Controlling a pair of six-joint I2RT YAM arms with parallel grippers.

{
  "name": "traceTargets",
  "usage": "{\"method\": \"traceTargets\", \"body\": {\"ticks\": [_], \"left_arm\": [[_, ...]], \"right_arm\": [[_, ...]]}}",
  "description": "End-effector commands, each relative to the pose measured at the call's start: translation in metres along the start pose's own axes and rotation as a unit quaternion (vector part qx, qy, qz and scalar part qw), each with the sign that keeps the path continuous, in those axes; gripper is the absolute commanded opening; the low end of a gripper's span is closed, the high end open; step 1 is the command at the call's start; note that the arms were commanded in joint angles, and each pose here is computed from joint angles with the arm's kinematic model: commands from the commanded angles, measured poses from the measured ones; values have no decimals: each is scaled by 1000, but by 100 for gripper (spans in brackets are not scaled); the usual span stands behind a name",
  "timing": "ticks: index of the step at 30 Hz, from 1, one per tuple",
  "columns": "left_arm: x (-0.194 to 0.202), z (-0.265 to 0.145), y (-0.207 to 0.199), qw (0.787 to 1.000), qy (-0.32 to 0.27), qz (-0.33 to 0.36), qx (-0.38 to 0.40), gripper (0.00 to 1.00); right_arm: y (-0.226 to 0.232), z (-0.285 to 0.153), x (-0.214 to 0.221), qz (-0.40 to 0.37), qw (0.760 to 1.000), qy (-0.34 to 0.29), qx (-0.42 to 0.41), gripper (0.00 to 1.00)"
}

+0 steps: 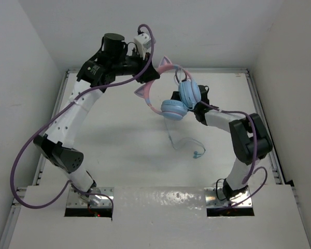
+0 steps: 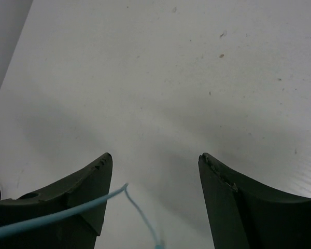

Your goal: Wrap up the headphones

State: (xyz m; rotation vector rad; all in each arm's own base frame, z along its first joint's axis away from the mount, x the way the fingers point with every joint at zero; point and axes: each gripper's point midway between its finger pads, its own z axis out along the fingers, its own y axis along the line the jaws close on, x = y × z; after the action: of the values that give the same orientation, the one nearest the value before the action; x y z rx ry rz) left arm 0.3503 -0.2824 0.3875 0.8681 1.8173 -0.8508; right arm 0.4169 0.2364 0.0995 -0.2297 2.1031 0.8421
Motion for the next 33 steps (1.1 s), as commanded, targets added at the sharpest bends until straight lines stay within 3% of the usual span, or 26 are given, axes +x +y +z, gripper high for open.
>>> {"method": "traceTargets", "body": {"ticks": [1,5,10,12,13,19,20,27,33], "left_arm": [[-43,-10,-14,998,-61,-7,10,0],[-60,-11,-13,996,-82,-22,11,0],[-80,-17,-4,994,-107,-20,-6,0],[-81,-17,7,994,-108,-25,-24,0],[-85,-20,12,992,-115,-30,-33,0],[-97,-24,51,982,-139,-71,-110,0],[-100,-25,62,977,-145,-75,-137,0],[-98,-33,124,941,-161,-106,-280,0],[-91,-18,129,936,-164,-154,-271,0]], "right_arm": [[19,23,-22,9,998,-62,-32,67],[11,47,-3,25,998,-50,-7,70],[39,55,37,9,999,-11,-39,66],[40,50,51,4,1000,-4,-30,57],[44,49,58,1,1000,1,-31,44],[41,28,91,7,999,32,-7,9],[44,22,95,-2,999,35,-8,0],[104,-1,131,-114,987,98,-62,0],[149,7,137,-168,970,140,-107,0]]}}
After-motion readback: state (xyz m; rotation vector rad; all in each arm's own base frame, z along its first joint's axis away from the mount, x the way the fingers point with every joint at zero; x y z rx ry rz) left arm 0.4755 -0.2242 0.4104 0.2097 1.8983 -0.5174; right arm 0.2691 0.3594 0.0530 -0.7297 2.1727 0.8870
